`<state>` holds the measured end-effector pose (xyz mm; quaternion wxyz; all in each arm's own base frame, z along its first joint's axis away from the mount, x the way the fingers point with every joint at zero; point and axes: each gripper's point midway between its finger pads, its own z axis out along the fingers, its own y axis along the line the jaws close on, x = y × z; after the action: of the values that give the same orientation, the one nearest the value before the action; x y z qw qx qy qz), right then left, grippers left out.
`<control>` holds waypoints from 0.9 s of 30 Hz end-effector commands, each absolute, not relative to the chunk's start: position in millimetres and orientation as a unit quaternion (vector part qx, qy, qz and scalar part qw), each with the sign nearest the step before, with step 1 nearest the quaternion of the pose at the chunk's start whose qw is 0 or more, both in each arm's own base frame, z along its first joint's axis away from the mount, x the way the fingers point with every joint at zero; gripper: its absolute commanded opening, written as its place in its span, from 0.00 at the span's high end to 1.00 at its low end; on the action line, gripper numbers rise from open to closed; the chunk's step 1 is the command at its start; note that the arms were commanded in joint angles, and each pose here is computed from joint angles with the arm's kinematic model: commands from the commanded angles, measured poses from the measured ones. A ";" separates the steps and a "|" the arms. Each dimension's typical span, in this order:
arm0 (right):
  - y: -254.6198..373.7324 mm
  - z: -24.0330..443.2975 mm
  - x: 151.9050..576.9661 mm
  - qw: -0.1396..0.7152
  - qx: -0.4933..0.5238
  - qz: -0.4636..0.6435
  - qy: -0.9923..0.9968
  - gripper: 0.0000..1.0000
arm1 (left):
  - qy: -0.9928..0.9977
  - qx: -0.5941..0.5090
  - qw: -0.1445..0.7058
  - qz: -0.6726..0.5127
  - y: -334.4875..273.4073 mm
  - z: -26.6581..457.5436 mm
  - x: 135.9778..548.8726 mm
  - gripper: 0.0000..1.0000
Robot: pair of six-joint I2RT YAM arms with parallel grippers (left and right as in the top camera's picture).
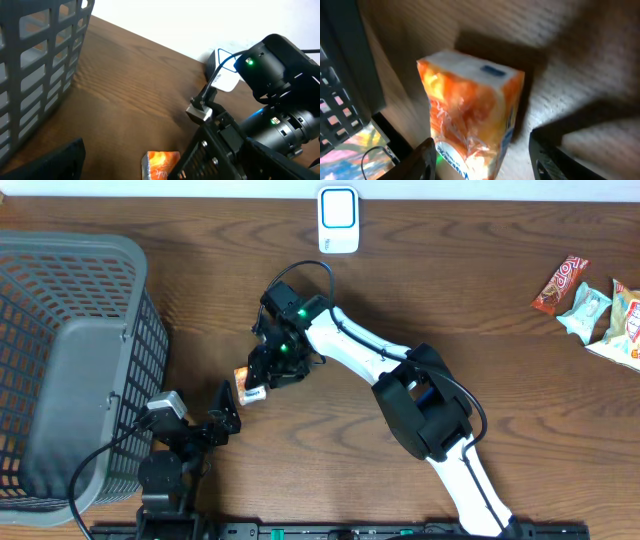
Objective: Scan the item barcode
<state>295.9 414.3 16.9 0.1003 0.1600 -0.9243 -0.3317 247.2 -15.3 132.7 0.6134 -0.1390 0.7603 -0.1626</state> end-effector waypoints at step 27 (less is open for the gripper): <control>351.3 -18.2 297.8 0.113 0.219 -0.351 -0.903 0.99 | 0.775 -0.145 0.593 -0.164 -15.8 116.5 245.2 0.02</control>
<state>290.0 386.0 4.9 0.1150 0.1869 -0.9029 -0.3697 247.2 -15.4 132.6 0.6133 -0.1391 0.7603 -0.1627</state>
